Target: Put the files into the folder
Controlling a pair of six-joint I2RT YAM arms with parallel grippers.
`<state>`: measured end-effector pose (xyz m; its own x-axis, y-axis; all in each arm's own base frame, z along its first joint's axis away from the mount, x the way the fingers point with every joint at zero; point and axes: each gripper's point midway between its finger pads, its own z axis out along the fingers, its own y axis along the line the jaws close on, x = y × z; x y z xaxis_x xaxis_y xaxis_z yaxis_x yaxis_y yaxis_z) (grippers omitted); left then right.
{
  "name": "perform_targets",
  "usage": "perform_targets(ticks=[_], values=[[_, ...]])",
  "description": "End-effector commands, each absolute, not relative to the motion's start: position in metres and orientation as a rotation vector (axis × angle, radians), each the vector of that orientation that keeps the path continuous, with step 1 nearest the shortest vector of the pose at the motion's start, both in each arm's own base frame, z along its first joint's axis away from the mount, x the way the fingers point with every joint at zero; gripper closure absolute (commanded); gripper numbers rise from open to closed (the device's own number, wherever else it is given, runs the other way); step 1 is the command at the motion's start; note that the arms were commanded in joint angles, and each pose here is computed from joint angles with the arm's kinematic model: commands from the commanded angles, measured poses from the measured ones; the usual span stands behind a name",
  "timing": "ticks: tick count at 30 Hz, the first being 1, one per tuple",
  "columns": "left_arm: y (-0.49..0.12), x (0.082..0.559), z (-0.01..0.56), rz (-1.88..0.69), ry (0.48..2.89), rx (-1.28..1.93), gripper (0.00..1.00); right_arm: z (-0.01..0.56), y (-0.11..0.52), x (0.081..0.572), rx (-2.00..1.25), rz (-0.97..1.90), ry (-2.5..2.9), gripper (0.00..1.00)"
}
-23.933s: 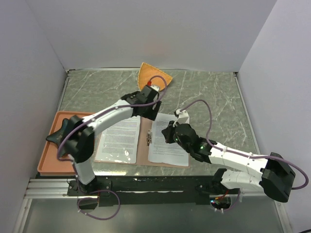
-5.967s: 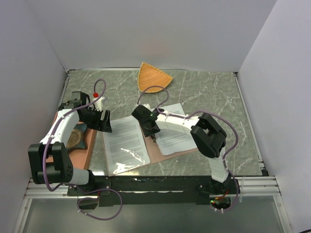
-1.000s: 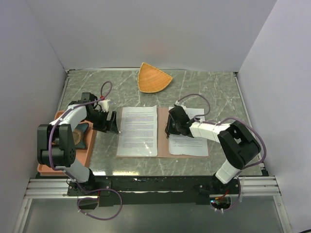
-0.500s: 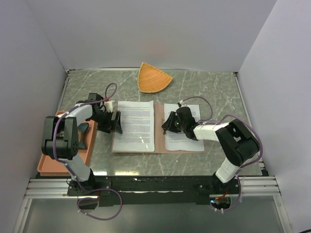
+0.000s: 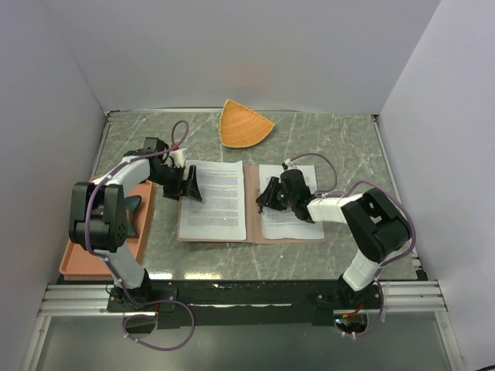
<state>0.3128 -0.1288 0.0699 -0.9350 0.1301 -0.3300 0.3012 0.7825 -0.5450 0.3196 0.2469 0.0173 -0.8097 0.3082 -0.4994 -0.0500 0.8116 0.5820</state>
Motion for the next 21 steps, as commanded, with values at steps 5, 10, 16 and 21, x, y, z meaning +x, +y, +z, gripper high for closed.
perform_targets(ticks=[5, 10, 16, 21], values=[[-0.146, 0.317, 0.106, -1.027, 2.661, 0.367, 0.62, -0.065, 0.207, 0.227, 0.192, 0.447, 2.847, 0.91], [-0.146, 0.319, 0.108, -1.02, 2.699, 0.39, 0.92, -0.063, 0.233, 0.225, 0.095, 0.444, 2.865, 0.69], [-0.147, 0.316, 0.115, -1.041, 2.704, 0.409, 0.98, -0.057, 0.252, 0.224, 0.016, 0.455, 2.868, 0.5], [-0.153, 0.318, 0.141, -1.098, 2.676, 0.451, 0.95, -0.054, 0.265, 0.228, -0.021, 0.496, 2.864, 0.44]])
